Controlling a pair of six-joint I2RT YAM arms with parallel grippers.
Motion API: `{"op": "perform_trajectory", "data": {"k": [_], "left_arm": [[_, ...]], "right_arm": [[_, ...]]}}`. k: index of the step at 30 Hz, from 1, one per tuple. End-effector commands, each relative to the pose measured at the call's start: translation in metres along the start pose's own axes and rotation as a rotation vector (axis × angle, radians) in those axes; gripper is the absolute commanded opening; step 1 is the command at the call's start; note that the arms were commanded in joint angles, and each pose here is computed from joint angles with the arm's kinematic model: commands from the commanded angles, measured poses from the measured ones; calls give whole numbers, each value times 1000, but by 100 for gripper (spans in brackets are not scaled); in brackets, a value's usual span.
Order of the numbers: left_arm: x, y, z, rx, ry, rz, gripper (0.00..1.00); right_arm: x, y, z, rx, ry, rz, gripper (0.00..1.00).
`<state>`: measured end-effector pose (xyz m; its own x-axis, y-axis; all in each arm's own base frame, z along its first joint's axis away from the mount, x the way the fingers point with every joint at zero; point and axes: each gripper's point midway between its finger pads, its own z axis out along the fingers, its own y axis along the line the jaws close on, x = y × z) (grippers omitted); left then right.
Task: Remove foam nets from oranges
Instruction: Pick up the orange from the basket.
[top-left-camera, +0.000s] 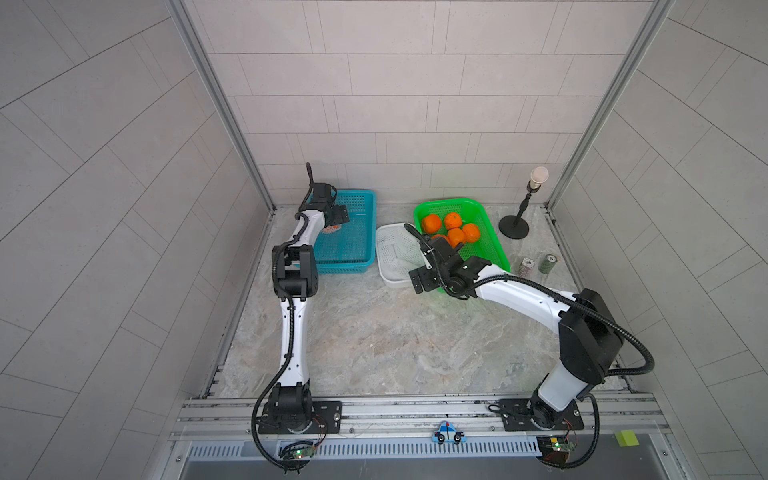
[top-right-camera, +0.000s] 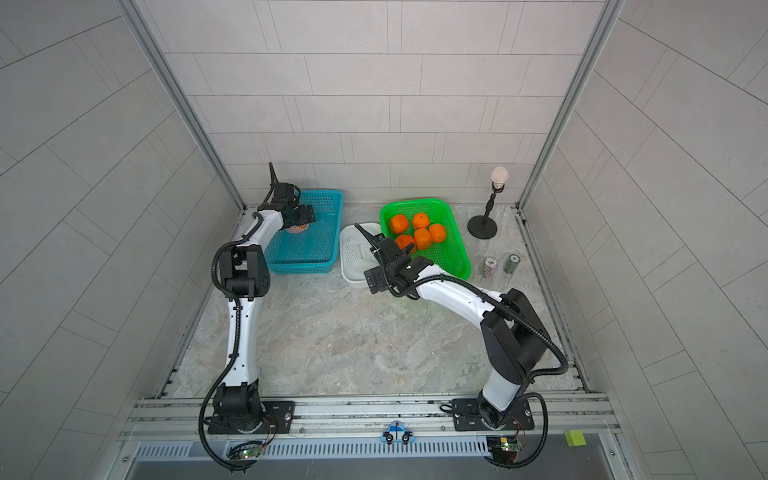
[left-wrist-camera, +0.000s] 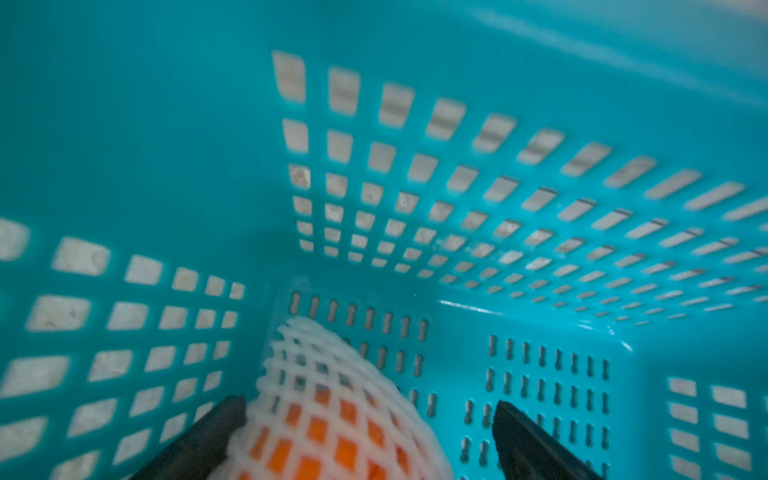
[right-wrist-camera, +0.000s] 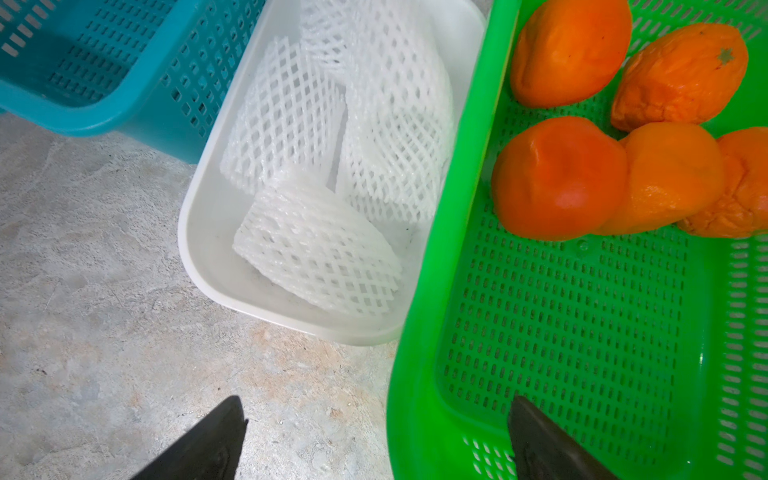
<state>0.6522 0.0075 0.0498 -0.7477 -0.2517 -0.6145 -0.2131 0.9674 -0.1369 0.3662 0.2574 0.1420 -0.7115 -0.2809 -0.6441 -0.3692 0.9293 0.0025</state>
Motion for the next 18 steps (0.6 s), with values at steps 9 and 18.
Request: {"op": "perform_trajectory", "data": {"k": [9, 18], "left_arm": [[-4, 0, -24, -93, -7, 63, 96], [-13, -1, -35, -87, -33, 26, 82]], "right_arm": [[4, -3, -7, 13, -15, 10, 100], [12, -11, -12, 38, -16, 10, 100]]}}
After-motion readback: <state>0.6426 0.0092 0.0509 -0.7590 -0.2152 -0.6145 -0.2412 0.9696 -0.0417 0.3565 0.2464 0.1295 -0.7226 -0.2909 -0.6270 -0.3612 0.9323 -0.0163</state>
